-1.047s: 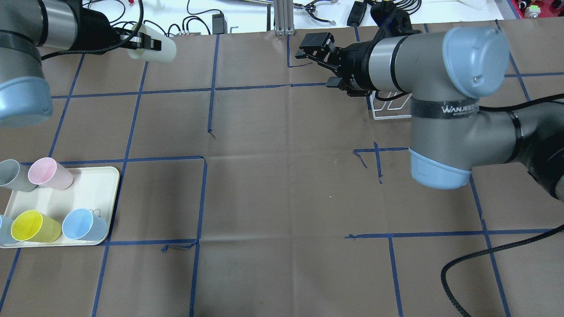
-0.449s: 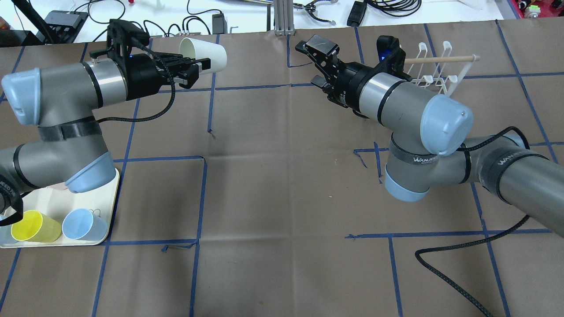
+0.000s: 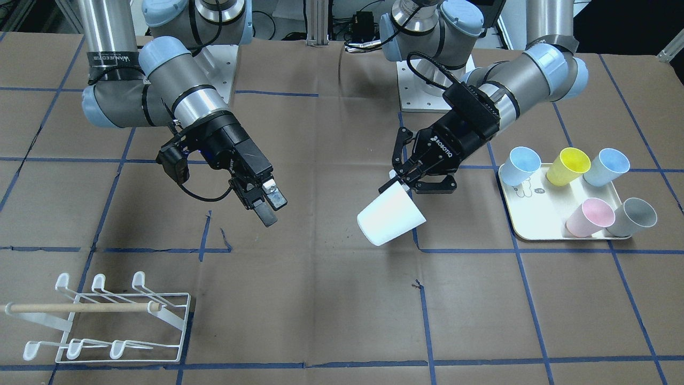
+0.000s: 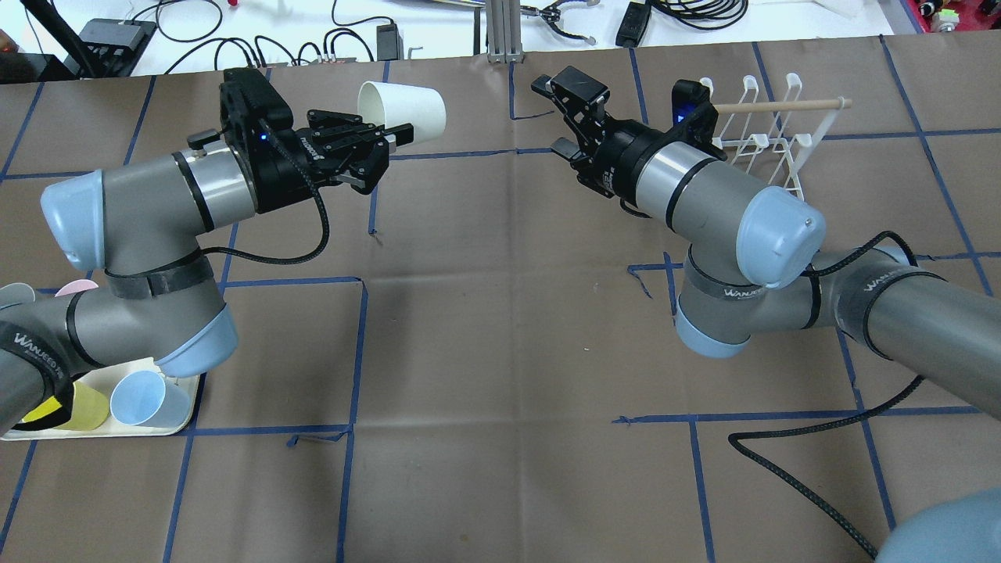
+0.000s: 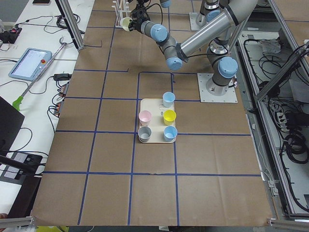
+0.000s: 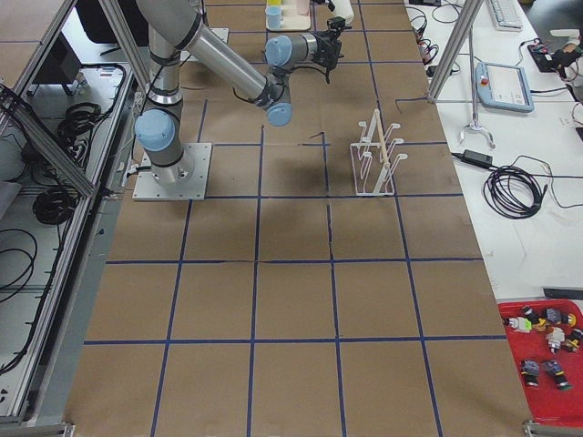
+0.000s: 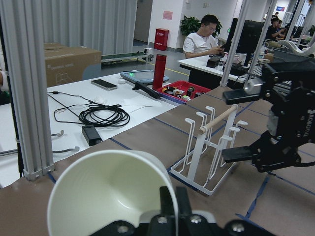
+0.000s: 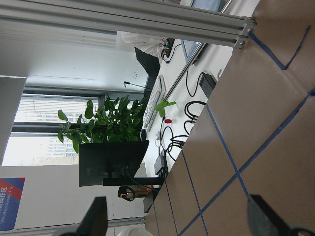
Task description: Transfer IKEA cup to right arm and place on rack
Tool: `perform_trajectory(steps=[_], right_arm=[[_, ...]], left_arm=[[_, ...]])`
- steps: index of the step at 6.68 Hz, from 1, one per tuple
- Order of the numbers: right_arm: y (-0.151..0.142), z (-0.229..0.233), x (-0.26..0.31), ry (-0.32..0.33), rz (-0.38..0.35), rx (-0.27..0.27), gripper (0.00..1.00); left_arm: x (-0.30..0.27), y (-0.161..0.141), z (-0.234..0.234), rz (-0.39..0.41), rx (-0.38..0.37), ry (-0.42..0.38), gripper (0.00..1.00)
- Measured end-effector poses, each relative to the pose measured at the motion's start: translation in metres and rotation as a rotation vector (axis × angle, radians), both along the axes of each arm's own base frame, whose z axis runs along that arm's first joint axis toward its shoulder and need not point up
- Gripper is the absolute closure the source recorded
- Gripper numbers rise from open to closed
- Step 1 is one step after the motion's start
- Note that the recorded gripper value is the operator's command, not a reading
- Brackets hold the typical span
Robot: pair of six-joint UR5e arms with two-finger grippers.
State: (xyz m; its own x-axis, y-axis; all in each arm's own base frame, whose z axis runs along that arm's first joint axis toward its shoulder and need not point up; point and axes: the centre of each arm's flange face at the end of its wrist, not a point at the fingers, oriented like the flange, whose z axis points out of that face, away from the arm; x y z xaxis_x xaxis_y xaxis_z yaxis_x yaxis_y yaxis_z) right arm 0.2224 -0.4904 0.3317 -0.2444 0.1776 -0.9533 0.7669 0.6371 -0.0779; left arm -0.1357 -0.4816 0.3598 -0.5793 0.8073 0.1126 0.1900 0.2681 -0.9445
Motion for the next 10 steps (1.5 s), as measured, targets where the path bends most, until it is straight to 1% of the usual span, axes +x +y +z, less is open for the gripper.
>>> perform_trajectory(steps=[2, 3, 4, 5, 6, 7, 8, 9, 10], right_arm=[[-0.009, -0.020, 0.005, 0.008, -0.005, 0.038, 0.00], [-0.009, -0.023, 0.009, 0.002, -0.006, 0.050, 0.01], [-0.008, -0.022, 0.016, -0.046, -0.011, 0.081, 0.01], [-0.005, -0.019, 0.025, -0.133, -0.028, 0.138, 0.01], [-0.003, -0.016, 0.031, -0.221, -0.057, 0.192, 0.01], [-0.001, -0.014, 0.032, -0.294, -0.102, 0.231, 0.01], [-0.001, -0.013, 0.033, -0.338, -0.149, 0.249, 0.01], [0.000, -0.013, 0.035, -0.354, -0.176, 0.251, 0.01], [0.001, -0.015, 0.037, -0.359, -0.186, 0.252, 0.01]], left_arm=[[-0.011, -0.001, -0.024, -0.012, -0.031, 0.017, 1.00], [-0.019, -0.002, -0.034, 0.010, -0.028, 0.064, 1.00], [-0.026, -0.001, -0.038, 0.027, -0.020, 0.110, 1.00], [-0.033, 0.000, -0.042, 0.030, -0.007, 0.134, 1.00], [-0.042, 0.002, -0.045, 0.031, 0.003, 0.138, 1.00], [-0.051, 0.004, -0.048, 0.034, 0.009, 0.132, 1.00], [-0.057, 0.005, -0.049, 0.033, 0.011, 0.128, 1.00], [-0.060, 0.006, -0.049, 0.032, 0.011, 0.127, 1.00], [-0.060, 0.006, -0.049, 0.032, 0.011, 0.126, 1.00]])
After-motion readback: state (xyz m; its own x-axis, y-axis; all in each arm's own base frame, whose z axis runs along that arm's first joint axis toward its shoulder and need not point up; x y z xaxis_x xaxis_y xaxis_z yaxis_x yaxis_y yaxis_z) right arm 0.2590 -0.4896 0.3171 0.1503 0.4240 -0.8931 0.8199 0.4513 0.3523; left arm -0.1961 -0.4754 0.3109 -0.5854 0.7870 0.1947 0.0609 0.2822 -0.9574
